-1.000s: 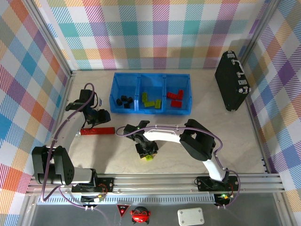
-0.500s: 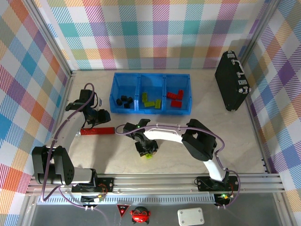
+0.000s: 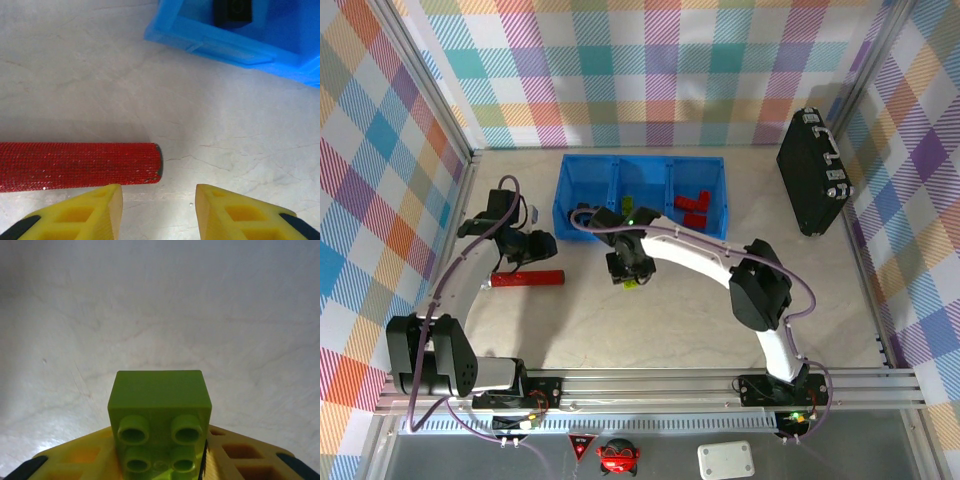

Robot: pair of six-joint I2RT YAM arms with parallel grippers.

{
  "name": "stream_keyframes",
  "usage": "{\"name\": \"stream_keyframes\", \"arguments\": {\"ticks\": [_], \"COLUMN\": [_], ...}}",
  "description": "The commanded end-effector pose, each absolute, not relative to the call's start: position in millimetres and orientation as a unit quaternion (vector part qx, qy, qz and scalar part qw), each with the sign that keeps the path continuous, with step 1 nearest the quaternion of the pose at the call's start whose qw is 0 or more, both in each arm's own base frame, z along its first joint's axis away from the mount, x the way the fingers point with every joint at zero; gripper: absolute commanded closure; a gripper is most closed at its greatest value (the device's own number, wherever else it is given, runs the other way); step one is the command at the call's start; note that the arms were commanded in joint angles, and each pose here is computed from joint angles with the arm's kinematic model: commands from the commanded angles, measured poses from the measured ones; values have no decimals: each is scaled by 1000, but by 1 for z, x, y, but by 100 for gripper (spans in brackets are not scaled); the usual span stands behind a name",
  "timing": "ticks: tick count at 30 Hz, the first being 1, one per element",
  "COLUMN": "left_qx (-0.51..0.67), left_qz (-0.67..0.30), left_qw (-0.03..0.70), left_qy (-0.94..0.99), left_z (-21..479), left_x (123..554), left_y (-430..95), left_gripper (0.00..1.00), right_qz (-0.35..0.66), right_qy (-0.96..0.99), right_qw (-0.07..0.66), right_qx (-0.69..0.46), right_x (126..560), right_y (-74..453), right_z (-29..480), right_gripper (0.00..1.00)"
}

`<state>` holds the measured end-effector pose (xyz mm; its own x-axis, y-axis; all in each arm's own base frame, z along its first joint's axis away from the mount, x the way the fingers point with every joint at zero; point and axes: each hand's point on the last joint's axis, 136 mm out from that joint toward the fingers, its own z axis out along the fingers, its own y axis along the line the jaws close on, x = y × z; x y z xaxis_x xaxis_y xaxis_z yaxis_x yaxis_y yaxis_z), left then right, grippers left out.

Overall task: Sort the legos into containers by color
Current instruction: Place the lego in the container.

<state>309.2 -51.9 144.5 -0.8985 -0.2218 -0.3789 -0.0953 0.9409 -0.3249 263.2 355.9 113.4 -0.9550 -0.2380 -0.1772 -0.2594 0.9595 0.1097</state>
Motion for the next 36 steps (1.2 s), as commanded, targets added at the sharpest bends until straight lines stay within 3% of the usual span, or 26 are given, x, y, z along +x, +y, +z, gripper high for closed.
{"name": "stream_keyframes", "arguments": {"ticks": [1, 17, 36], "left_qx": [-52, 35, 64], "left_qz": [-197, -268, -295], "left_qw": [261, 434, 472], "left_qy": [943, 860, 828], "left_z": [172, 259, 281], "left_x": [311, 289, 277], "left_y": [-63, -87, -97], "left_gripper": [55, 45, 41], "right_qz": [59, 56, 83], "right_qy": [985, 976, 960], "right_qw": [104, 201, 262], "right_qx": [-126, -71, -49], "right_x": [290, 421, 519], "right_y": [346, 326, 334], "right_z": [127, 141, 83], "right_gripper": [60, 61, 60]}}
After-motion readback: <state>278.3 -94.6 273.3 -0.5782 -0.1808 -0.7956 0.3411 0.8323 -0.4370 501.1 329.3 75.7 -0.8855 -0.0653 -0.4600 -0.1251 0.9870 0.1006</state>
